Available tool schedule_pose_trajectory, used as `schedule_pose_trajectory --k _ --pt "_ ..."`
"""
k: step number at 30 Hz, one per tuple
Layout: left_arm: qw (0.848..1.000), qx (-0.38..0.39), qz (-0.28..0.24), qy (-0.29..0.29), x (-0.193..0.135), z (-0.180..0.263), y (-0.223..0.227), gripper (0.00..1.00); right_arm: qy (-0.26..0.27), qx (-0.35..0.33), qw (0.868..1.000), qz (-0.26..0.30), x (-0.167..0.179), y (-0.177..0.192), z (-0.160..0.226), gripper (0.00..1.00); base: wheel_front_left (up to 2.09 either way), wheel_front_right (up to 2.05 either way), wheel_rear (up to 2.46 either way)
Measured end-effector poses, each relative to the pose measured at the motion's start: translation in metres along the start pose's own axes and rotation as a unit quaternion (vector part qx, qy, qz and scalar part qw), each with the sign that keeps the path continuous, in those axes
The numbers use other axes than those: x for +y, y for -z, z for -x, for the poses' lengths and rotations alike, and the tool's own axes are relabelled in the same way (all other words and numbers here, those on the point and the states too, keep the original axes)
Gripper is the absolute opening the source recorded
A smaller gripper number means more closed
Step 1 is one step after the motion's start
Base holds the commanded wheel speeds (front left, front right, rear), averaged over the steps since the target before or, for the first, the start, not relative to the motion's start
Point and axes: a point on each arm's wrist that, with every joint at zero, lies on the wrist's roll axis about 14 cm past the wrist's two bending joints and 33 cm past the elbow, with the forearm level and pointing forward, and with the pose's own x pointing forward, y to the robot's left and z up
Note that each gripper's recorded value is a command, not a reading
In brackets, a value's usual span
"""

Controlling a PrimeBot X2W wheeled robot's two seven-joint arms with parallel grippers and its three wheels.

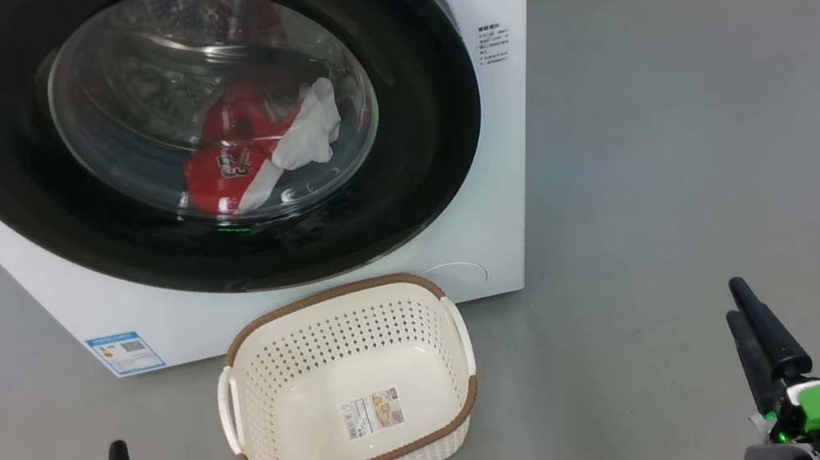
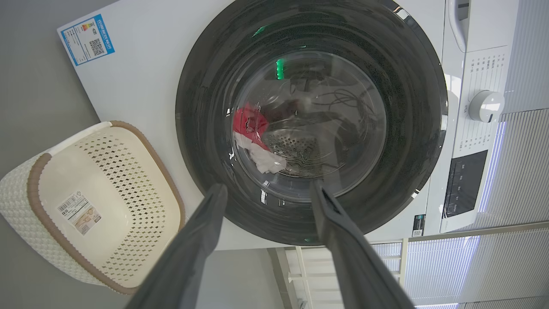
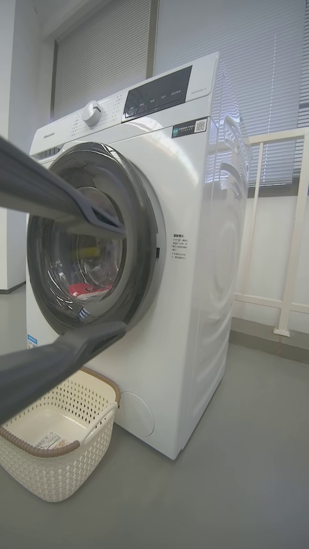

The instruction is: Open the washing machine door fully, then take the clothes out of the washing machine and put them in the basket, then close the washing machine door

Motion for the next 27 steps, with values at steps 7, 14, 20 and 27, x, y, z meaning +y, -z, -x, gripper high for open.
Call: schedule_pose_trajectory --k 7,14,20,27 --pt "0.999 -0.002 -0.041 0.006 -0.004 -0.001 -0.001 1.00 -0.014 0.000 0.999 0.030 0.010 0.002 -0.005 1.00 0.00 0.00 0.00" --pt "0.996 -0.003 -0.091 0.020 -0.013 -0.005 0.000 1.00 -0.018 0.010 0.995 0.095 0.011 0.008 -0.007 1.00 0.00 0.00 0.00" --pt "0.988 0.000 -0.150 0.026 -0.016 -0.005 0.001 1.00 -0.029 0.013 0.989 0.142 0.018 0.012 -0.011 1.00 0.00 0.00 0.00" --pt "0.978 0.000 -0.207 0.031 -0.017 -0.006 0.002 1.00 -0.036 0.019 0.977 0.207 0.021 0.016 -0.015 1.00 0.00 0.00 0.00"
